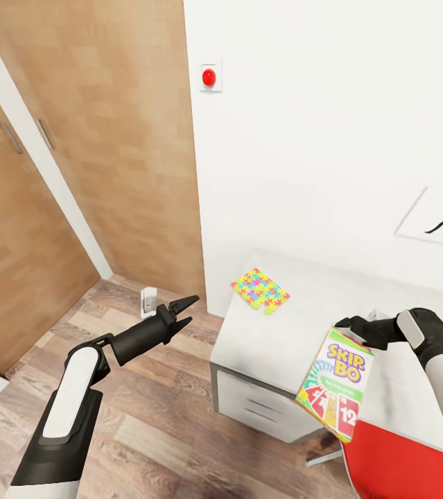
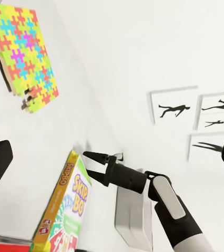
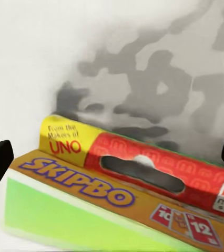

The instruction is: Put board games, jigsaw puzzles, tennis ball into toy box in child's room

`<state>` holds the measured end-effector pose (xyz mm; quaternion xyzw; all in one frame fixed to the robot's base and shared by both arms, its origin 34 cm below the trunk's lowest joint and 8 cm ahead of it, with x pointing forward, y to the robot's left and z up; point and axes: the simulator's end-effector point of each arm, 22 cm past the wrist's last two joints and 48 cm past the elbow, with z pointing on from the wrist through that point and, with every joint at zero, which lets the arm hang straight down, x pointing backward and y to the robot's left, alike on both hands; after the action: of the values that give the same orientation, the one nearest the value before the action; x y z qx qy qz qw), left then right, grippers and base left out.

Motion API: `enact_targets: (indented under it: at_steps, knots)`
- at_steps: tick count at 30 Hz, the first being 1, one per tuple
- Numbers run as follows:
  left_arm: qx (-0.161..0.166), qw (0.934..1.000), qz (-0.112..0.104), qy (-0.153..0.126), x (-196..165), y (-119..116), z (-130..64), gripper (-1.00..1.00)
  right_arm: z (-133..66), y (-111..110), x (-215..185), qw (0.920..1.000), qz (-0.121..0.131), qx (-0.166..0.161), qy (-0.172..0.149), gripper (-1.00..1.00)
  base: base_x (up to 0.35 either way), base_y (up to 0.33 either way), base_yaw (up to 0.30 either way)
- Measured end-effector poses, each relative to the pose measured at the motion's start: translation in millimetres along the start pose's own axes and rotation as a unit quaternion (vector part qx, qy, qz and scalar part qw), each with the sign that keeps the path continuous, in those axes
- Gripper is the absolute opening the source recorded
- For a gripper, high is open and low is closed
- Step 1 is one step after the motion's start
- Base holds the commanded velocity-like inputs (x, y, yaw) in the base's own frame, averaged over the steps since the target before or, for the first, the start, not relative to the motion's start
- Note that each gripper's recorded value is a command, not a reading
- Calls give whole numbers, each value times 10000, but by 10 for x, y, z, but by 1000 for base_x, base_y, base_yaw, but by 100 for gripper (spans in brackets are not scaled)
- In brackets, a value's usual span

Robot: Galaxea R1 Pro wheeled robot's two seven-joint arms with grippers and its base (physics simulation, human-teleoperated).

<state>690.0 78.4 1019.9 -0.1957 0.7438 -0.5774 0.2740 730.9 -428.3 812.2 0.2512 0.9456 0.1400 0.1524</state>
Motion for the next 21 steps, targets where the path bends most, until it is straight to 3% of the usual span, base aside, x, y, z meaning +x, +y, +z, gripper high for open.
enact_targets:
  at_steps: [14,21]
  knots:
    - [0,10000,-1,2,3,-1,2,100,13,-1,-20,9999,-102,65,-57,100,-17,0,0]
    - [7,10000,-10,5,7,-4,8,100,18,171,-272,9979,-307,3,-575,100,-2,0,0]
